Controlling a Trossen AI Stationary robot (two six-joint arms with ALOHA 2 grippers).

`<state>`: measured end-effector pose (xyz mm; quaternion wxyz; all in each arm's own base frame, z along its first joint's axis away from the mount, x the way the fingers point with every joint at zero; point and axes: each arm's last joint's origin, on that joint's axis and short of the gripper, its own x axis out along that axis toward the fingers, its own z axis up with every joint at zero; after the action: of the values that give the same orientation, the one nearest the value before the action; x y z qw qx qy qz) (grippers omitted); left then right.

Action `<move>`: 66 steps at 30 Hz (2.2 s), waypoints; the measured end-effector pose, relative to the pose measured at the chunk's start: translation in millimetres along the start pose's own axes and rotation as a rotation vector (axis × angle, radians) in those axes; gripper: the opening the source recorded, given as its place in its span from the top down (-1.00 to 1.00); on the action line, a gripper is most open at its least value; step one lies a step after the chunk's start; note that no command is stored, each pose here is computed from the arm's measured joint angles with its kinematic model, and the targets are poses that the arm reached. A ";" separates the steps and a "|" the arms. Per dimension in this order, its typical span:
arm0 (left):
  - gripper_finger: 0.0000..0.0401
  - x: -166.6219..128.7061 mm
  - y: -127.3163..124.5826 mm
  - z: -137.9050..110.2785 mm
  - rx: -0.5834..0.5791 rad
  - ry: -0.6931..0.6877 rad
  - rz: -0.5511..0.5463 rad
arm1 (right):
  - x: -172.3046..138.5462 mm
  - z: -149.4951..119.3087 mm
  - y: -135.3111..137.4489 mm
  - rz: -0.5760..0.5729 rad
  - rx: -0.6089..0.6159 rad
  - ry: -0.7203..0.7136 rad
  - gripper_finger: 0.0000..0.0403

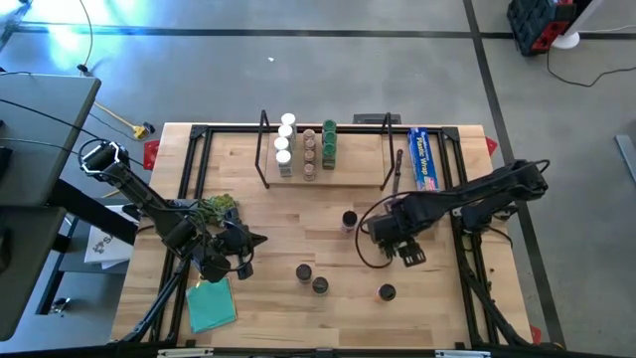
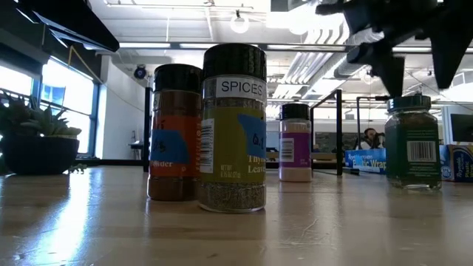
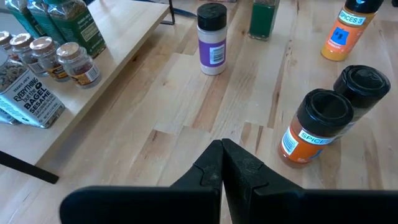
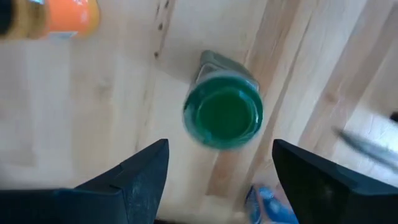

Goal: Shelf spices
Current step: Put the green seasoning bottle on the shelf aligned with the other green seasoning bottles

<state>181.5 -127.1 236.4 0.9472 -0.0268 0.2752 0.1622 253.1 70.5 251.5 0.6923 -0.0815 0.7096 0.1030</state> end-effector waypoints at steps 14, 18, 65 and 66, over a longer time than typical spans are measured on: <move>1.00 0.1 -0.1 0.1 -0.002 -0.001 0.000 | -8.6 1.0 -11.9 0.060 1.166 0.018 -0.40; 1.00 0.0 -0.2 0.0 -0.001 0.002 -0.003 | 7.0 1.6 -23.5 0.105 1.235 0.015 -0.40; 1.00 1.3 -1.1 -0.7 0.011 0.001 0.002 | 114.8 -40.7 -22.1 -0.074 0.474 0.023 0.06; 1.00 1.3 -1.1 -0.8 0.011 0.001 0.002 | 114.4 -40.6 -21.1 -0.081 0.505 0.023 0.08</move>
<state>182.5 -127.9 235.0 0.9470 -0.0215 0.2767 0.1615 216.1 42.7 137.4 0.6862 0.0646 0.7167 -0.1064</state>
